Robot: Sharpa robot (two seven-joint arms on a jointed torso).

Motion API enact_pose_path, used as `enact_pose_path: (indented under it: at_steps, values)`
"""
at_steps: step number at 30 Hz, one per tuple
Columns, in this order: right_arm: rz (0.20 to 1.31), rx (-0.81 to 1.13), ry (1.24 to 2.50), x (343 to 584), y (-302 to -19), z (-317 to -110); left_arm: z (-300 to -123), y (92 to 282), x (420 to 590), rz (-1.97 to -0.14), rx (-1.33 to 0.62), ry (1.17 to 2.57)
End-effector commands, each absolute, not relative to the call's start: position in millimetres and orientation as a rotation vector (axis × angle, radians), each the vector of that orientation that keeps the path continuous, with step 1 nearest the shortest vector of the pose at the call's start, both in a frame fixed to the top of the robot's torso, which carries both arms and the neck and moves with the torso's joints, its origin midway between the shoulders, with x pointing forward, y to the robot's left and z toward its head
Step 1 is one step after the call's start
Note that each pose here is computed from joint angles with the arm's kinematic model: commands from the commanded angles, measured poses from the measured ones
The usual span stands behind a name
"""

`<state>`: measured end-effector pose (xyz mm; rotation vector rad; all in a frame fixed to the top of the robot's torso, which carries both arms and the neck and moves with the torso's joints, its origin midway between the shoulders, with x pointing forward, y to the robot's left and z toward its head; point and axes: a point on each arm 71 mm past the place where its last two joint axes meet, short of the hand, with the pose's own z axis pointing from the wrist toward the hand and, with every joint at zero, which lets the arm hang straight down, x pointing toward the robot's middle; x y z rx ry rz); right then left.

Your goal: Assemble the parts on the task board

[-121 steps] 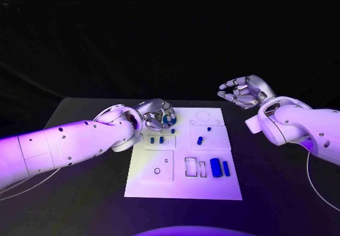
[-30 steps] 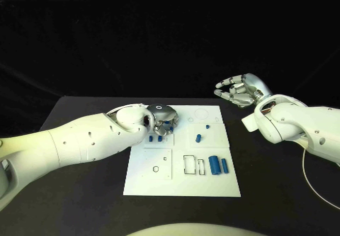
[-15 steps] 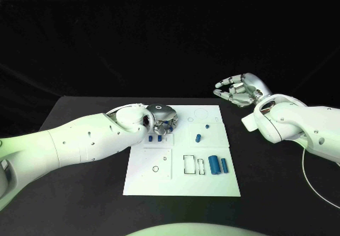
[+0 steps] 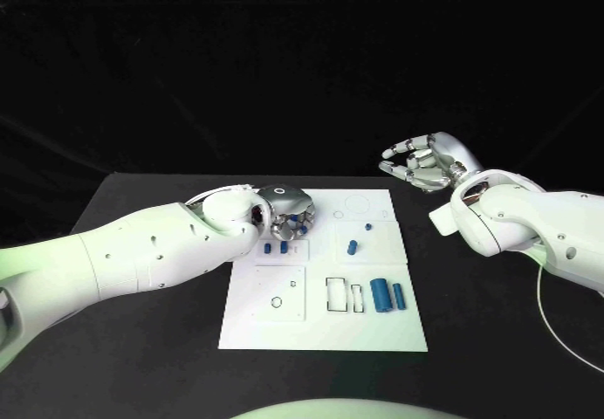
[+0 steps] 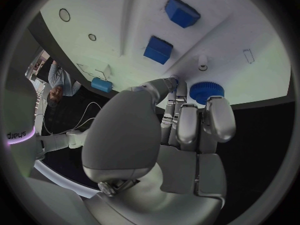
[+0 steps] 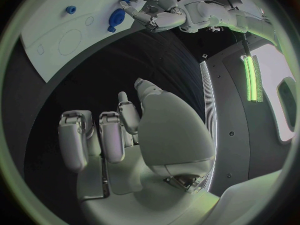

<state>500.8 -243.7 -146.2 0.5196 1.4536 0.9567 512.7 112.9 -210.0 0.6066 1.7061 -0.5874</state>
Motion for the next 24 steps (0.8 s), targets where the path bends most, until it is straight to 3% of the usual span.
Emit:
enact_pose_path:
  at_steps: [1, 11, 24]
  values:
    - [0.96, 0.5, 1.453, 501, -243, -146, -203.1, 112.4, 509.3, -0.63, 0.593, 1.676]
    - [0.954, 0.503, 1.452, 501, -246, -146, -185.8, 132.7, 501.9, -0.651, 0.524, 1.666]
    - [0.95, 0.506, 1.453, 501, -248, -147, -185.2, 166.2, 498.2, -0.593, 0.477, 1.728]
